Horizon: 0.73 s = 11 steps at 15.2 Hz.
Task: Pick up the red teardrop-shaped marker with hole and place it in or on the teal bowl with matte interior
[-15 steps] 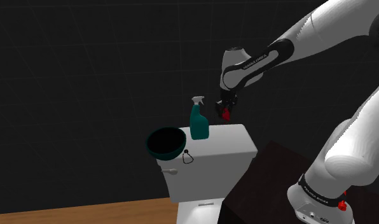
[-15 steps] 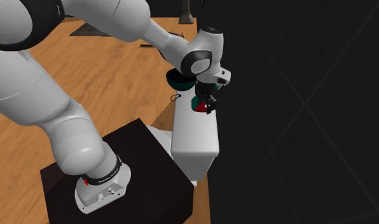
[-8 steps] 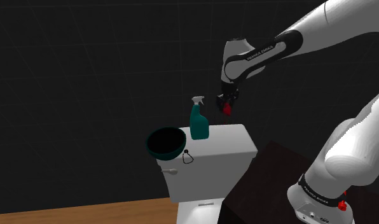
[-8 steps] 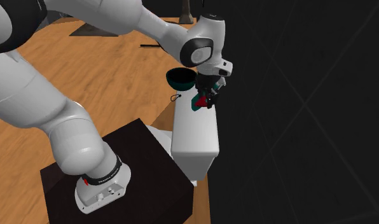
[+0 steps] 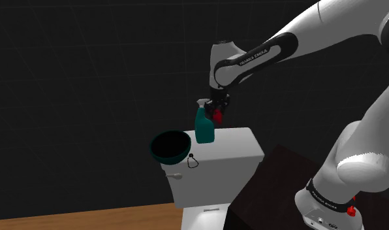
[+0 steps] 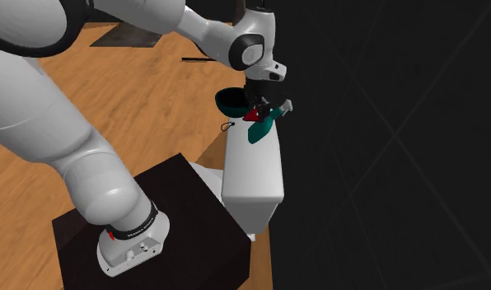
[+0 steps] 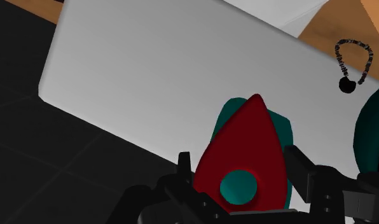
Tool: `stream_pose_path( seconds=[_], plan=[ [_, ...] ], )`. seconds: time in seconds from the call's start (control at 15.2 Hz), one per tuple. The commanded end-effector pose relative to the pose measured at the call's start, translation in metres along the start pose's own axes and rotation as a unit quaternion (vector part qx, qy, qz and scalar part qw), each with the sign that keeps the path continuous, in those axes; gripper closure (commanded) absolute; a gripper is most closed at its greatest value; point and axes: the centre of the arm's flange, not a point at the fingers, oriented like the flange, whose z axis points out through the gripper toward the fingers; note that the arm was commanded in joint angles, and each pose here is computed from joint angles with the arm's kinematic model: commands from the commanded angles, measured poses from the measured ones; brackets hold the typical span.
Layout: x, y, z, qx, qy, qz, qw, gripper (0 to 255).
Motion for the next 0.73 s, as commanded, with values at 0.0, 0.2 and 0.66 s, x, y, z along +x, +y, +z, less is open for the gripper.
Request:
stream_pose_path(
  seconds=[0.0, 0.2, 0.66],
  plan=[
    [0.002, -0.027, -0.002, 0.000, 0.000, 0.001, 1.0000, 255],
    [0.008, -0.066, -0.002, 0.000, 0.000, 0.001, 1.0000, 255],
    [0.021, -0.157, -0.004, 0.000, 0.000, 0.001, 1.0000, 255]
  ],
)
